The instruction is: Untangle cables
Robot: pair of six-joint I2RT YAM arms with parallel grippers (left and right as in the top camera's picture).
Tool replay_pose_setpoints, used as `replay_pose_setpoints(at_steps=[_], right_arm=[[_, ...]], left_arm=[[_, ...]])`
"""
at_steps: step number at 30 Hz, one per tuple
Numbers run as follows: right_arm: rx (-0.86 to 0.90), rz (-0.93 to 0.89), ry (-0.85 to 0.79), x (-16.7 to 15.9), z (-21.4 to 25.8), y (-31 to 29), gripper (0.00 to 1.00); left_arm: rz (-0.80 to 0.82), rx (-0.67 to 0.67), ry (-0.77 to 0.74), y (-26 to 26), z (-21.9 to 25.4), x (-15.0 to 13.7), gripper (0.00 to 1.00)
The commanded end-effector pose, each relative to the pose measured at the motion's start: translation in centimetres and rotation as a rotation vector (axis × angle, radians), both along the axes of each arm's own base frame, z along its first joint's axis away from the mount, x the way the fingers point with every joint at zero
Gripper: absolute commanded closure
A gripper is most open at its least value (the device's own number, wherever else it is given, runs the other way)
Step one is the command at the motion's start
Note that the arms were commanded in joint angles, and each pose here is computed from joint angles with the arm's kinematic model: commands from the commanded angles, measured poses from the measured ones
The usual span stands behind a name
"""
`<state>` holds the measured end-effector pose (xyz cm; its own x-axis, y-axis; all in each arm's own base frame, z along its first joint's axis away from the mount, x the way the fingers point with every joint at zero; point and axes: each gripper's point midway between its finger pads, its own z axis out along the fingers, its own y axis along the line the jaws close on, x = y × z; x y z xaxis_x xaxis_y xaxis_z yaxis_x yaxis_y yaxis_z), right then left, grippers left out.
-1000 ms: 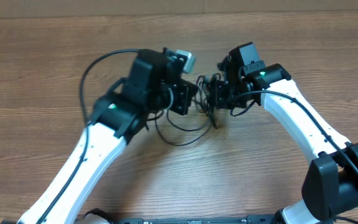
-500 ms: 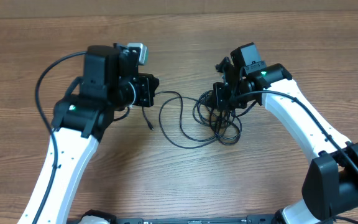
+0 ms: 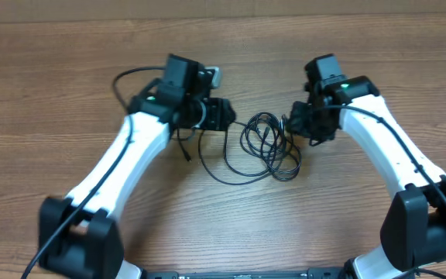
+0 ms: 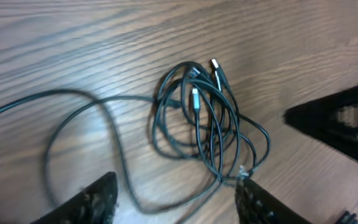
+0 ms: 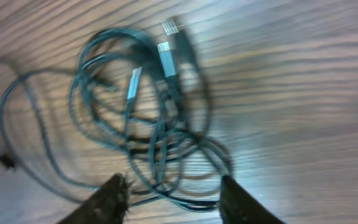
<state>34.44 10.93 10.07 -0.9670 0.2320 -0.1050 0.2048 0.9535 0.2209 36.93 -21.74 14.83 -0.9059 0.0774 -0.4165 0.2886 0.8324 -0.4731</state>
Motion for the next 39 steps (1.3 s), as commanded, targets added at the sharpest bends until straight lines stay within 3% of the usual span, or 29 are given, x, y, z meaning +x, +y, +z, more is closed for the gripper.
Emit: replay_pose_setpoints(at_steps=[1, 8, 16, 20, 27, 28, 33, 39], right_arm=[[-0.010, -0.103, 0.010, 0.4, 0.2, -2.4, 0.52], [0.023, -0.136, 0.049, -0.2, 0.2, -3.5, 0.49], [0.021, -0.136, 0.060, -0.4, 0.1, -3.5, 0.49], [0.021, -0.136, 0.060, -0.4, 0.1, -3.5, 0.49], [0.022, -0.136, 0.061, -0.4, 0.1, -3.5, 0.49], [0.022, -0.136, 0.061, -0.4, 0.1, -3.5, 0.49], [0.022, -0.136, 0.061, -0.4, 0.1, -3.5, 0.49], [0.083, -0.109, 0.072, -0.7, 0.3, -2.4, 0.49]], left_arm=[[-0.111, 0.006, -0.022, -3.3, -2.7, 0.6, 0.37], [-0.187, 0.015, -0.052, -7.1, -8.4, 2.0, 0.35], [-0.173, 0.085, -0.028, -6.9, -12.9, 2.6, 0.34], [-0.197, 0.079, -0.012, -7.7, -13.2, 1.8, 0.44], [-0.252, 0.142, 0.035, -9.2, -15.1, -1.0, 0.44], [-0.258, 0.144, 0.039, -9.3, -15.2, -1.2, 0.48], [-0.262, 0.135, 0.029, -9.5, -14.4, -1.3, 0.96], [-0.216, 0.094, -0.052, -8.3, -9.6, 0.5, 0.96]])
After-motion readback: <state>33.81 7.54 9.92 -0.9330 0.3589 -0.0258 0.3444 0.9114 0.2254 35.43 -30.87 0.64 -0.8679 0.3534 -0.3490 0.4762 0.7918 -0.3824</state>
